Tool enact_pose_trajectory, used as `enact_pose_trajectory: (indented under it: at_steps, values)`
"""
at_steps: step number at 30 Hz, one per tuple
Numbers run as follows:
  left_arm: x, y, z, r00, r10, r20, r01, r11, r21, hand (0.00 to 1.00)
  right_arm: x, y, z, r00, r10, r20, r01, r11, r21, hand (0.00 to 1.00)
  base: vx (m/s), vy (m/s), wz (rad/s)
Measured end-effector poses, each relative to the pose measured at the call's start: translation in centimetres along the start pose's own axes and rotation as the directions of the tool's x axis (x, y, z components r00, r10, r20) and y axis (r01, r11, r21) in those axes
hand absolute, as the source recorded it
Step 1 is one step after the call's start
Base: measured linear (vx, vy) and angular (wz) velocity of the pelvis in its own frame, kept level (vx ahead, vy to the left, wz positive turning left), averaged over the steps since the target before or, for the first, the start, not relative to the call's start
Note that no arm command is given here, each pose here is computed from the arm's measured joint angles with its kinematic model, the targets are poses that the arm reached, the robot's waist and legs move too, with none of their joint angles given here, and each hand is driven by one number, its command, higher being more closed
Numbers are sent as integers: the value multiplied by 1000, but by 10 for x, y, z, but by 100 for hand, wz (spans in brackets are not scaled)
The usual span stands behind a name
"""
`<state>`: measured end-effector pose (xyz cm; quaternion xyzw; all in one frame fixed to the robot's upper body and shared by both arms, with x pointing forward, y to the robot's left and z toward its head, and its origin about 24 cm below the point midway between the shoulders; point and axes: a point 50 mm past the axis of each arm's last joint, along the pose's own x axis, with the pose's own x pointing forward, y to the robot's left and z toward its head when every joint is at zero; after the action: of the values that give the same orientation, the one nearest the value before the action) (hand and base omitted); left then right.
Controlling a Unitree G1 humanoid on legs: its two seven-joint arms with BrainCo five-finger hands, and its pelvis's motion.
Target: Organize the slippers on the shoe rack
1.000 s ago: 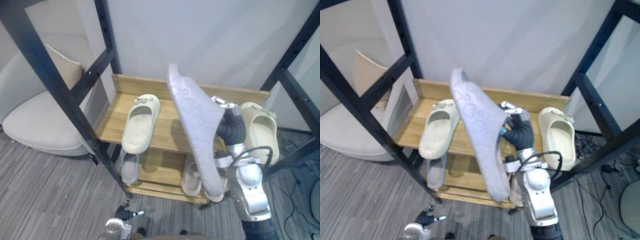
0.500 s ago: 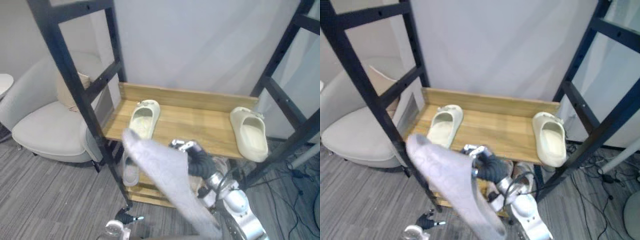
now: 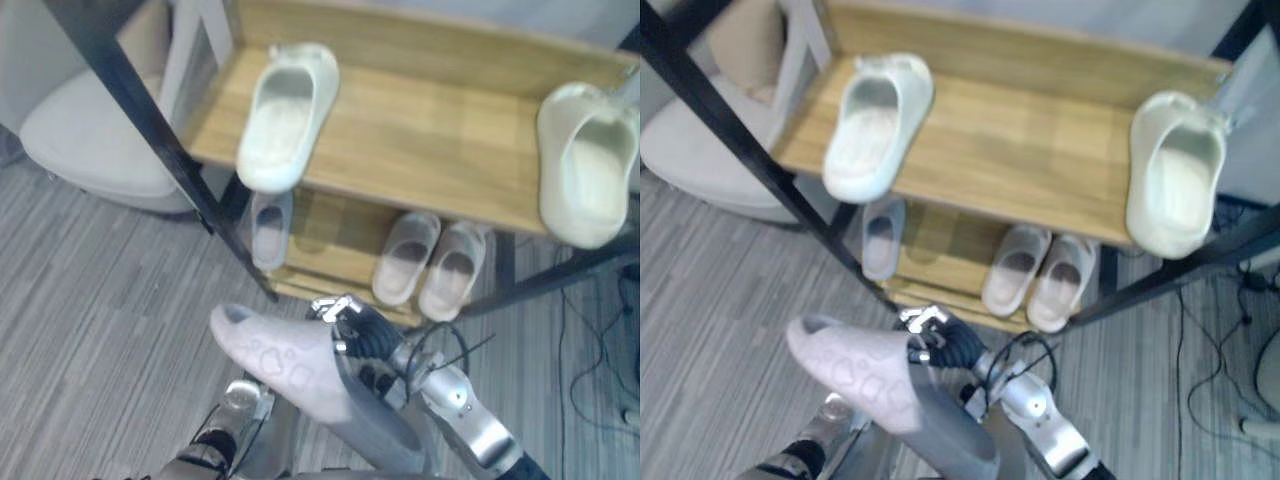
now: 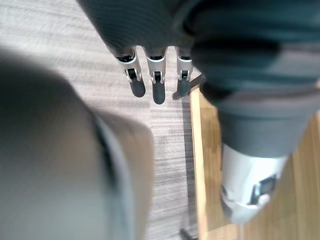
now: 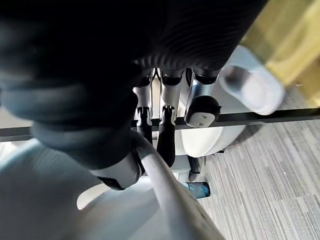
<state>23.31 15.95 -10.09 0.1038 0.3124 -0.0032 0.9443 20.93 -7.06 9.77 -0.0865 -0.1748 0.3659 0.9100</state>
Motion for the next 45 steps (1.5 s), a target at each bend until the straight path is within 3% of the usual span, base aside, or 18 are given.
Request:
enact_pose_trajectory:
  at_steps: [4,11,13,14,19,29,35,45]
  values:
    - [-2,-2,34,983,-20,185,42,992,-116,0,12,-26,2,986,-164,27,166,982,-84,100,-182,-14,-14]
    - [-28,15,45,936,95,339,10,955,-296,0,23,-64,13,924,-370,102,383,897,-219,100,-63,-56,-4]
    - [-12,48,37,937,293,188,-206,903,-377,0,30,-78,26,883,-436,172,466,857,-221,100,-53,-114,25]
    - [-9,53,36,939,307,156,-233,899,-370,0,33,-80,29,873,-448,191,483,847,-220,100,-63,-92,19]
    - [1,63,52,923,359,136,-286,879,-381,0,41,-117,56,734,-597,323,675,692,-255,100,-5,-16,2]
    - [4,65,62,916,373,145,-284,862,-420,0,58,-166,96,489,-744,455,872,406,-273,100,18,27,-4]
    - [5,64,59,921,368,124,-288,861,-419,0,69,-169,121,451,-725,520,892,391,-229,100,6,-1,0]
    - [5,59,49,927,369,67,-299,834,-465,0,78,-163,109,448,-764,464,894,387,-226,100,0,0,0]
